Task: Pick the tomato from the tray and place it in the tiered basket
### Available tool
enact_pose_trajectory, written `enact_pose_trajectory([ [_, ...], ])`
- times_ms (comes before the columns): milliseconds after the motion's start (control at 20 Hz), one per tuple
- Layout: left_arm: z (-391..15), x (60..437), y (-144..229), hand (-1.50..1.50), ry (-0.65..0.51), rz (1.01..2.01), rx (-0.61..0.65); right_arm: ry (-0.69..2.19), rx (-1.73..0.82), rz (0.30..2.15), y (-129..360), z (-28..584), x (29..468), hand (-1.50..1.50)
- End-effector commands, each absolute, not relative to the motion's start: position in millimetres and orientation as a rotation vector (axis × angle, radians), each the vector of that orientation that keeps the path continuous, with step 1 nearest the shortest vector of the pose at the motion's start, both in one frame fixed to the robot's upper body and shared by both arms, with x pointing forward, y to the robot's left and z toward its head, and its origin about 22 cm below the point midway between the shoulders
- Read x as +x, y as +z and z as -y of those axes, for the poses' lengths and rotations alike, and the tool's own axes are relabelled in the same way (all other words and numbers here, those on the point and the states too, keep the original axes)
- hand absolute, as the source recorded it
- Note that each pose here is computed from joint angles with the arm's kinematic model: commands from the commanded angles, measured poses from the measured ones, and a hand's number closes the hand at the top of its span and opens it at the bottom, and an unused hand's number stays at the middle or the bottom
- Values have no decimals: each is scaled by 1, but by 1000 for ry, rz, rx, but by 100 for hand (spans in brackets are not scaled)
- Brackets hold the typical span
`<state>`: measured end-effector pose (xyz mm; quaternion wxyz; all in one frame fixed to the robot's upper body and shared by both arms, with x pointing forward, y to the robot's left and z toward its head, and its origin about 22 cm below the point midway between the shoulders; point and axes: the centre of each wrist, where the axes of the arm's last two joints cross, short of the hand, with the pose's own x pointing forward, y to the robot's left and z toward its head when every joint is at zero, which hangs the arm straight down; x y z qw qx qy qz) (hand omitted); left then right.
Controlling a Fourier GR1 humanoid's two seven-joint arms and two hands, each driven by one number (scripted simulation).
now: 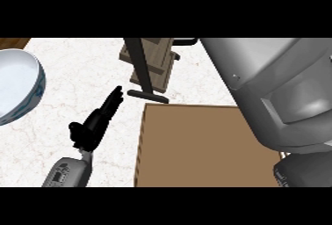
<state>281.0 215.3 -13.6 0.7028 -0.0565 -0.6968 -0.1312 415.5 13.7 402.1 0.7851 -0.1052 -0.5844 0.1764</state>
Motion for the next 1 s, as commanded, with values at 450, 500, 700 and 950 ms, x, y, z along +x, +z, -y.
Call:
enact_pose_trajectory([
  [450,-219,280,-14,0,-261,1535,-98,-73,-587,1460,440,47,424,-150],
  [500,-215,266,-27,0,-252,1540,-99,-128,-629,1487,438,67,431,-150],
  [700,-224,276,-15,0,-266,1547,-70,-293,-634,1547,461,107,427,-150],
  [950,-243,260,-25,0,-228,1509,-79,-376,-578,1583,456,181,432,-150],
])
